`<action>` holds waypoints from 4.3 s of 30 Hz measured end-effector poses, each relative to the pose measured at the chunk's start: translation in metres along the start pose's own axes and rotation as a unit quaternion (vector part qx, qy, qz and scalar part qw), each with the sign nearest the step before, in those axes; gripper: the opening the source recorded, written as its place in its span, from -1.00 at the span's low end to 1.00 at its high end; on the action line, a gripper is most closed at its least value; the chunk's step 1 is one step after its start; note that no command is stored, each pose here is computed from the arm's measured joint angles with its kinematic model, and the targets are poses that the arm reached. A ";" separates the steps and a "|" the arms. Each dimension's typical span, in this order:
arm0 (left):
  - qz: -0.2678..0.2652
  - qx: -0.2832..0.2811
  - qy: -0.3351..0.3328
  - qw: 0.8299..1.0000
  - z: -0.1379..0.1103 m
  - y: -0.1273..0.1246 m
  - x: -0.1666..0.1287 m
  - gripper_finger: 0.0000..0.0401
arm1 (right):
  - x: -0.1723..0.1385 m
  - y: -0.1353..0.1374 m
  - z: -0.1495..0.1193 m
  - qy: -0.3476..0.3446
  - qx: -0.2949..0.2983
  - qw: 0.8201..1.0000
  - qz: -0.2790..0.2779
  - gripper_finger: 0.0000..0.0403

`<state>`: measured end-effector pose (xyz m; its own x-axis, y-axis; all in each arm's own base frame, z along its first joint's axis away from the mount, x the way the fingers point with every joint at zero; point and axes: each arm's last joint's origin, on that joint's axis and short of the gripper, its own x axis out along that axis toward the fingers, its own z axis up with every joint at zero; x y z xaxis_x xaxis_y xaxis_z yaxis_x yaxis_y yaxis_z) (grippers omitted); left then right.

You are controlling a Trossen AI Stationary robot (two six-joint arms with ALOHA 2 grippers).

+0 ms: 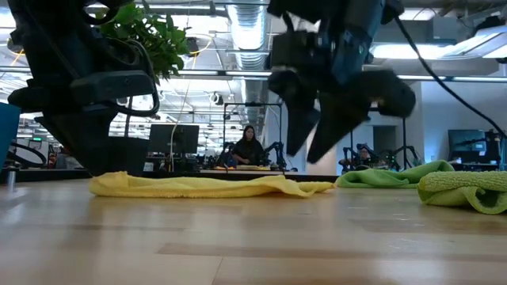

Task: Fold microfiber towels
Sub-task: Fold the yellow microfiber towel

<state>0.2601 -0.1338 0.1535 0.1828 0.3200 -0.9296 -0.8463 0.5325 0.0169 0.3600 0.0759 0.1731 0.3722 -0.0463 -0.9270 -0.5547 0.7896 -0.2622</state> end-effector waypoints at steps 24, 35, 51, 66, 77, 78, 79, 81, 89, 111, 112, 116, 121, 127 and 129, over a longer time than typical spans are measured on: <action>-0.008 -0.001 0.015 1.000 -0.001 -0.001 0.000 -1.00 | 0.038 0.015 -0.007 0.096 -0.051 0.993 -0.049 -0.40; -0.007 0.006 0.003 1.000 0.000 -0.001 0.000 -1.00 | 0.036 0.013 -0.008 0.097 -0.041 0.993 -0.052 -0.95; 0.051 0.042 -0.055 0.996 0.022 -0.004 -0.040 -1.00 | -0.034 -0.020 -0.012 0.047 0.020 0.987 -0.155 -0.99; 0.150 0.060 -0.139 0.977 0.082 0.006 -0.070 -1.00 | -0.090 -0.065 -0.041 0.062 0.114 0.940 -0.316 -0.99; 0.223 0.073 -0.151 0.960 0.167 0.031 -0.066 -1.00 | -0.133 -0.100 -0.079 0.082 0.155 0.905 -0.386 -1.00; 0.230 0.071 -0.152 0.958 0.176 0.035 -0.066 -1.00 | -0.136 -0.104 -0.083 0.085 0.160 0.903 -0.390 -1.00; 0.235 0.070 -0.153 0.957 0.184 0.040 -0.067 -1.00 | -0.140 -0.107 -0.088 0.086 0.165 0.900 -0.394 -1.00; 0.246 0.067 -0.163 0.953 0.200 0.049 -0.071 -1.00 | -0.148 -0.113 -0.096 0.087 0.172 0.893 -0.406 -1.00; 0.241 0.047 -0.212 0.946 0.243 0.074 -0.105 -1.00 | -0.169 -0.135 -0.117 0.086 0.185 0.868 -0.453 -1.00; -0.052 0.307 -0.158 0.937 0.268 0.047 -0.059 -1.00 | -0.163 -0.121 -0.102 0.068 0.129 0.899 -0.412 -0.99; -0.068 0.317 -0.169 0.931 0.269 0.046 -0.054 -1.00 | -0.162 -0.119 -0.100 0.069 0.126 0.901 -0.409 -0.99; -0.135 0.331 -0.193 0.914 0.265 0.040 -0.031 -1.00 | -0.167 -0.111 -0.097 0.062 0.119 0.905 -0.404 -0.99; -0.171 0.300 -0.239 0.908 0.258 0.031 -0.014 -1.00 | -0.179 -0.101 -0.098 0.023 0.131 0.913 -0.386 -0.99; -0.168 0.294 -0.272 0.901 0.251 0.021 0.006 -1.00 | -0.188 -0.097 -0.100 -0.007 0.135 0.919 -0.370 -0.99; -0.163 0.300 -0.259 0.904 0.248 0.022 0.011 -1.00 | -0.189 -0.096 -0.100 -0.009 0.137 0.919 -0.371 -0.99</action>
<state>0.3674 0.0756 0.2346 0.7145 0.3109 -0.6268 -0.3102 0.9438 0.1145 0.2685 -0.0528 0.3468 0.5853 -0.6253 -0.5162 0.0638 0.6702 -0.7395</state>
